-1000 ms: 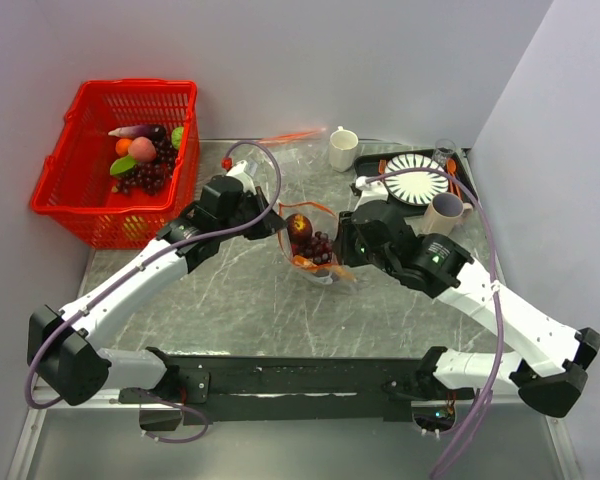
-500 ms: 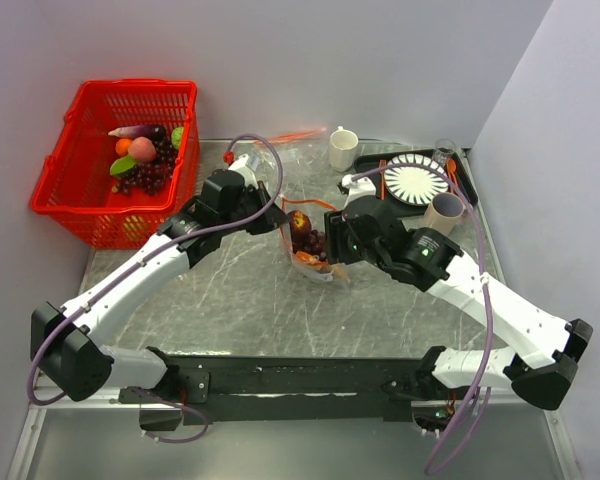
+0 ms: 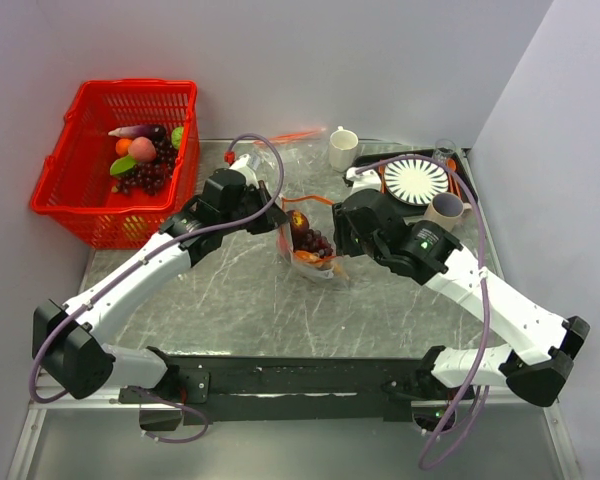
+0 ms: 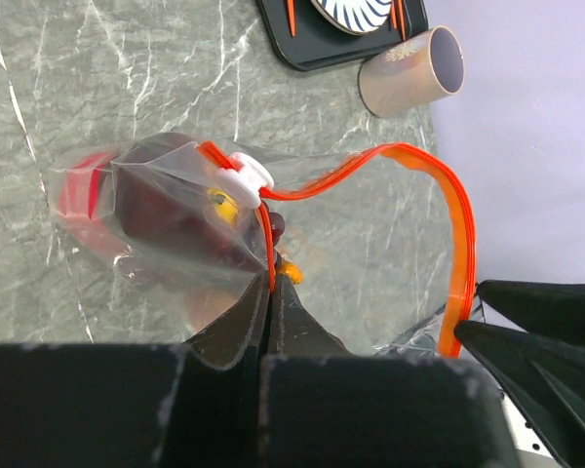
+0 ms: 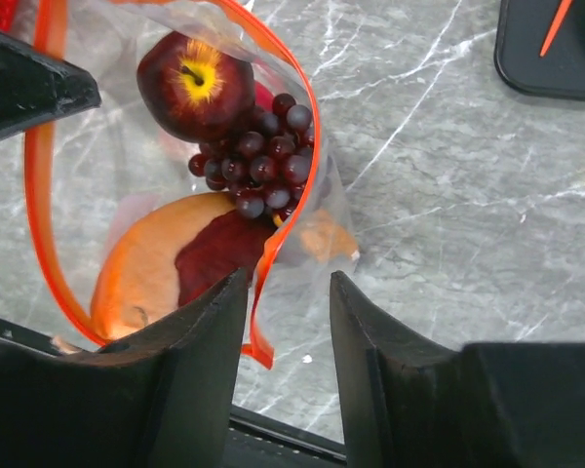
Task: Place the food in the zip-top bag and seal the zipper
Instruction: Zip the zipper food storage bag at the center of the board.
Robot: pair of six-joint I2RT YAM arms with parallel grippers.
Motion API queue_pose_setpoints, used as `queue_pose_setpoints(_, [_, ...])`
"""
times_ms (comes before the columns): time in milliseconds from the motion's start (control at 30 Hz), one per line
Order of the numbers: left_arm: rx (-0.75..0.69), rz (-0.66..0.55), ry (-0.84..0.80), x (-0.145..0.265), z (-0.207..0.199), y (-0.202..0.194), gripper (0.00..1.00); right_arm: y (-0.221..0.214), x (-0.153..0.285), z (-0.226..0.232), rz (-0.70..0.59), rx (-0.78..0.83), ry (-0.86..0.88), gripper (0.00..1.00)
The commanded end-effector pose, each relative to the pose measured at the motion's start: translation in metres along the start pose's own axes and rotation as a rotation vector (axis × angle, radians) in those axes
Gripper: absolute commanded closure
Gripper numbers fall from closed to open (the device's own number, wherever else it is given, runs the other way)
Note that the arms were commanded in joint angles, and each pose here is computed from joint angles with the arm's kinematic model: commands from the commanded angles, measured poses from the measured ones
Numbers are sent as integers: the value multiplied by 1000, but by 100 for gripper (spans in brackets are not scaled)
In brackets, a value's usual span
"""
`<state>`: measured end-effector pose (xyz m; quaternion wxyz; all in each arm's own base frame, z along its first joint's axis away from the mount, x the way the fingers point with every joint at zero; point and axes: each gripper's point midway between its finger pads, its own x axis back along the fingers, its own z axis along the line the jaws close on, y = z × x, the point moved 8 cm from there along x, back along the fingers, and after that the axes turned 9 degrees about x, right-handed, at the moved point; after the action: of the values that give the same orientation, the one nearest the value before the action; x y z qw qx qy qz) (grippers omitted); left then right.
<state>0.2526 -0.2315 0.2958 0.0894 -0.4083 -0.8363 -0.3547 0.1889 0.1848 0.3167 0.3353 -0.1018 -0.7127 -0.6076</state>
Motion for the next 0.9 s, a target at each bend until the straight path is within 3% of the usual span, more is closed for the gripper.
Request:
queue_pose_setpoints(0, [-20,-37,-70,7,-17,12,99,-1,-5,1,15,22,10,69])
queue_pose_setpoints(33, [-24,-39,-67,6,-17,13,99,-2,-5,4,25,28,38,79])
queue_pose_setpoints(67, [-27,-42,-61,6,-17,13,99,-2,-4,7,27,42,62,98])
queue_pose_setpoints(100, [-28,-41,-53,5,-15,13,99,-3,-3,8,30,46,87,100])
queue_pose_setpoints(233, [-31,-38,-38,0,-14,17,99,-4,7,26,6,68,261,100])
queue_pose_setpoints(367, [-40,-32,-37,-7,-10,23,99,1,30,59,-35,81,547,100])
queue_pose_setpoints(567, [-75,49,-201,-22,-15,23,99,10,50,105,-83,103,852,100])
queue_pose_setpoints(600, [-77,70,-218,-29,-14,22,99,8,52,113,-56,116,936,98])
queue_pose_setpoints(700, [-92,173,-343,-40,-17,15,99,15,59,120,-82,126,1026,57])
queue_pose_setpoints(767, [-99,242,-415,-45,-17,8,99,22,59,111,-120,105,969,36])
queue_pose_setpoints(867, [-104,285,-472,-57,-10,-1,98,35,63,79,-191,58,882,36])
